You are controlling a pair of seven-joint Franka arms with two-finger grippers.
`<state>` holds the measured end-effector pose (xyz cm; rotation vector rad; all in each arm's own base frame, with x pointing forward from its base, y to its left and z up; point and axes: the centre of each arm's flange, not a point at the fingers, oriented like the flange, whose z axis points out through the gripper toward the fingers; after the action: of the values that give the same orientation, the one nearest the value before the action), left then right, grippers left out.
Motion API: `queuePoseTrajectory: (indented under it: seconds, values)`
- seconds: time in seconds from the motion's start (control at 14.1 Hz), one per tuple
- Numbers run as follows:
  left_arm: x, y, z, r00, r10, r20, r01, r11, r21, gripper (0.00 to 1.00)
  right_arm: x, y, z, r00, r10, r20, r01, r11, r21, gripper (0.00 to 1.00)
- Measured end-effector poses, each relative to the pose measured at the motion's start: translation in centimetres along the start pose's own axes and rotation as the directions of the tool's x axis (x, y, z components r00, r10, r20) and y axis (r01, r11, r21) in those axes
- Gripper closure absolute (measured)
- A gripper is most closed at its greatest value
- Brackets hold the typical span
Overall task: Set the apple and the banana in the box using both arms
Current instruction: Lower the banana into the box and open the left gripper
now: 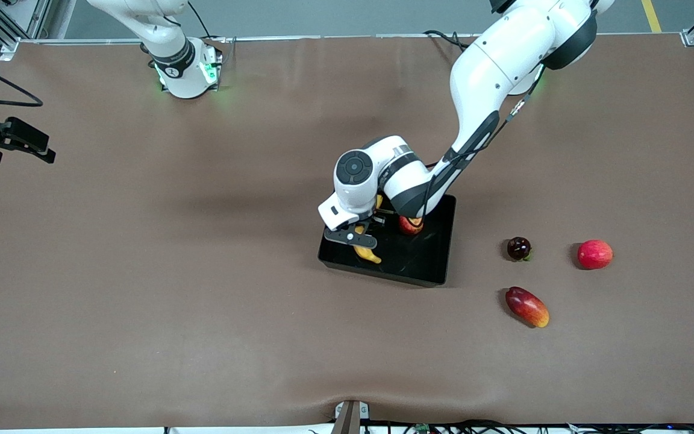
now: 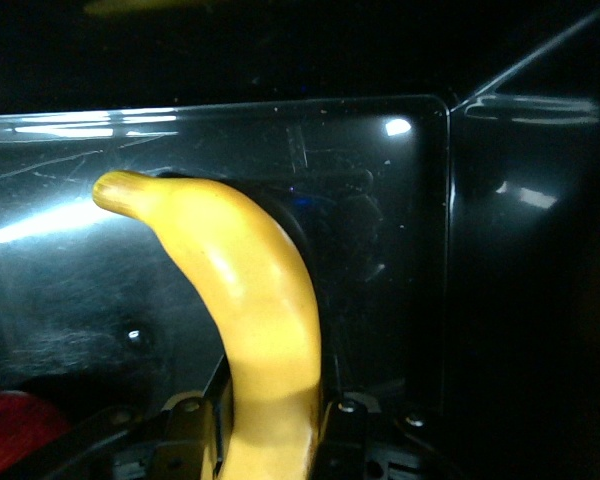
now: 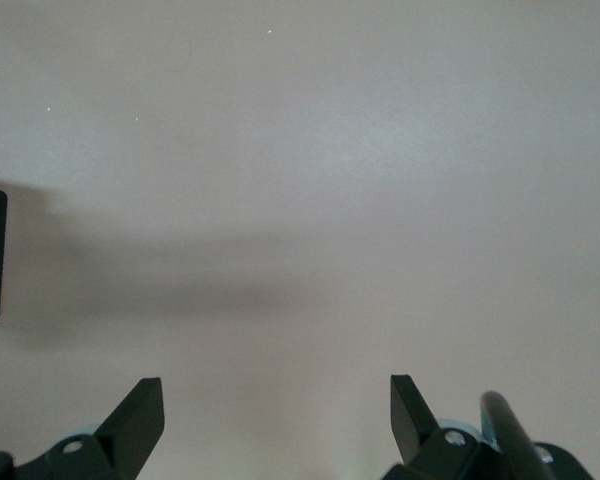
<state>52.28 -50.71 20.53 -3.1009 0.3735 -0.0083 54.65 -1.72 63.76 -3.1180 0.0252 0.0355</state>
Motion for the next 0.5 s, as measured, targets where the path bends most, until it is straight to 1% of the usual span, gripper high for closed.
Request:
queuePoseTrajectory:
  seconds: [0.28,0.35,0.5]
  values:
    - [0.08,0.21,1.18,1.0,-0.019,-0.007,0.019,1.0,-0.02,0.64,-0.01,0.06,0.0,1.0,0.001,0.0,-0.001,1.0,0.0,0.0]
    - [0.2,0.04,1.26,1.0,-0.023,-0.009,0.023,1.0,-0.016,0.58,-0.01,0.11,0.0,1.0,0.002,0.001,-0.002,1.0,0.0,0.0]
    - [0.61,-0.51,1.37,0.999,-0.031,-0.015,0.031,0.999,-0.011,0.41,-0.01,0.3,0.0,1.0,0.005,0.001,-0.005,1.0,0.0,0.0]
